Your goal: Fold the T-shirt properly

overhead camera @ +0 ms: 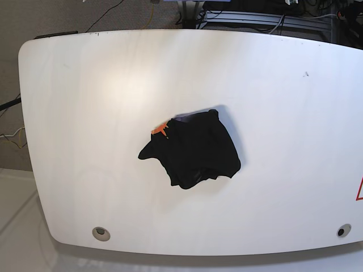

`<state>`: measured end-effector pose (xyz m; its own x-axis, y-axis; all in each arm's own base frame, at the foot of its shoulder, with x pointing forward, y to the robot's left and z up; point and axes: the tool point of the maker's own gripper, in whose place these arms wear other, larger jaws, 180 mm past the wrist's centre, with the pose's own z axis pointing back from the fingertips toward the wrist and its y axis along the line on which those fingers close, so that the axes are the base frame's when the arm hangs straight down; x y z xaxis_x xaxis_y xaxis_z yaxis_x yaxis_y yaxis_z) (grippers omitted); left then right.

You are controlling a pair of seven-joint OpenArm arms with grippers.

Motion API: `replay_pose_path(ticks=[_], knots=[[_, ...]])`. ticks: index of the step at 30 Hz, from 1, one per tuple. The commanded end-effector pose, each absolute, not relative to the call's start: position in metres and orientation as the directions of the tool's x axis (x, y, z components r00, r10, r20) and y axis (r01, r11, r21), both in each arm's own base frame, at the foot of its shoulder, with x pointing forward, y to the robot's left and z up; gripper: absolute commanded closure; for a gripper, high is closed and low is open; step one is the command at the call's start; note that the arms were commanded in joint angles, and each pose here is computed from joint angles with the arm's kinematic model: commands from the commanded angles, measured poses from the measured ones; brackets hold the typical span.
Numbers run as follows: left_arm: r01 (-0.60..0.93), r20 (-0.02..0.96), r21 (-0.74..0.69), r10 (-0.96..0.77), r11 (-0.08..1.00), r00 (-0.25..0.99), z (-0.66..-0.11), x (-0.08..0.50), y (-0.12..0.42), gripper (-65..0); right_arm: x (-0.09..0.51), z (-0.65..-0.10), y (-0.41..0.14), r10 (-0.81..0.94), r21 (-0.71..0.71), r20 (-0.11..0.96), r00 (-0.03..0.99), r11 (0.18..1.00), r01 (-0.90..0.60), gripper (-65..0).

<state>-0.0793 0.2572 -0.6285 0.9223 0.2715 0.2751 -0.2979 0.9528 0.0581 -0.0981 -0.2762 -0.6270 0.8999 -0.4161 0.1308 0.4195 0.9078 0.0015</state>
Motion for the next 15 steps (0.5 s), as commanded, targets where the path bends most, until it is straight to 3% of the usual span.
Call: replay_pose_path(ticks=[1, 7, 15], knots=[[-0.214, 0.264, 0.081, 0.186, 0.973, 0.946, -0.631, -0.080, 0.251, -0.3, -0.093, -0.632, -0.259, -0.329, 0.014, 0.120, 0.937, 0.944, 0.329, 0.0], [-0.011, 0.286, 0.241, -0.060, 0.970, 0.956, -0.631, -0.043, 0.274, -0.4, -0.081, -0.645, -0.197, -0.195, 0.118, 0.083, 0.977, 0.976, 0.185, 0.0], [0.077, 0.285, 0.223, -0.141, 0.972, 0.948, -0.645, -0.009, 0.220, -0.6, -0.061, -0.654, -0.143, -0.083, 0.190, 0.053, 0.995, 0.979, 0.072, -5.8]])
